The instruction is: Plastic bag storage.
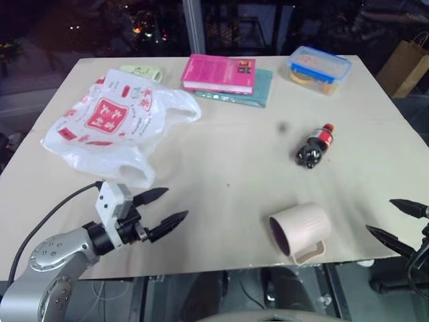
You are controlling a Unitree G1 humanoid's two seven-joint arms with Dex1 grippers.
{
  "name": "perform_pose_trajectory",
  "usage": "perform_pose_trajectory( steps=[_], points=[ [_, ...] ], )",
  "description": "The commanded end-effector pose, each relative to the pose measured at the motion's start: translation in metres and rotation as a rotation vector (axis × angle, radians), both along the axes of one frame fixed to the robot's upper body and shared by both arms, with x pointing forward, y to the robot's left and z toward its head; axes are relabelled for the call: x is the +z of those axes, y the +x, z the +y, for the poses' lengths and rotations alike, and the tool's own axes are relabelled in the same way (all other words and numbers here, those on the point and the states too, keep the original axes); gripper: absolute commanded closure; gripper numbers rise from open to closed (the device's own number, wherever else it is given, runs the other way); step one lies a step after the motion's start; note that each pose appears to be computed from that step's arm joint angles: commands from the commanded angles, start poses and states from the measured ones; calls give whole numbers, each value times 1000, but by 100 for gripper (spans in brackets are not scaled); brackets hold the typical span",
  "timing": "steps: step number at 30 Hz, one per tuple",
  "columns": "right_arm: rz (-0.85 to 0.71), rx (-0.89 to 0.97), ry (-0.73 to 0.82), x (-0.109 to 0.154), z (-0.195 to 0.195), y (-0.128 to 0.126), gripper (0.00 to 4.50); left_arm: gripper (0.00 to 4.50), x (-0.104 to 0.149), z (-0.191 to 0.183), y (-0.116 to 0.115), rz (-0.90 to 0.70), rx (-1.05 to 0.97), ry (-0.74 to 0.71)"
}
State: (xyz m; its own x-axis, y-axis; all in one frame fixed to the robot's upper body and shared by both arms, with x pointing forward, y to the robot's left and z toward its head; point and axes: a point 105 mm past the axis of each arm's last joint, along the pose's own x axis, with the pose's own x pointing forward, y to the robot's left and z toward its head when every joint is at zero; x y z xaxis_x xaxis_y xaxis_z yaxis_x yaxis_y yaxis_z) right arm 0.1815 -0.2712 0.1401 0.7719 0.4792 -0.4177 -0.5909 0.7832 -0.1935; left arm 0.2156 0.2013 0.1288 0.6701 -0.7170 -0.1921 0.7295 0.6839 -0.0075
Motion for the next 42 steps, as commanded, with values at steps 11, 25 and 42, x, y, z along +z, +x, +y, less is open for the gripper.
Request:
perform_pose_trajectory(
  steps=[11, 25, 42],
  points=[
    [-59, 102, 81, 4, 17, -3, 0, 5, 29, -8, 23, -196, 74, -25],
    [-301, 369, 117, 57, 83, 12, 0, 5, 76, 2, 99, -421, 488, 438],
    [-460, 559, 54, 94, 156, 62, 0, 5, 55, 22, 167, -249, 718, 919]
  ],
)
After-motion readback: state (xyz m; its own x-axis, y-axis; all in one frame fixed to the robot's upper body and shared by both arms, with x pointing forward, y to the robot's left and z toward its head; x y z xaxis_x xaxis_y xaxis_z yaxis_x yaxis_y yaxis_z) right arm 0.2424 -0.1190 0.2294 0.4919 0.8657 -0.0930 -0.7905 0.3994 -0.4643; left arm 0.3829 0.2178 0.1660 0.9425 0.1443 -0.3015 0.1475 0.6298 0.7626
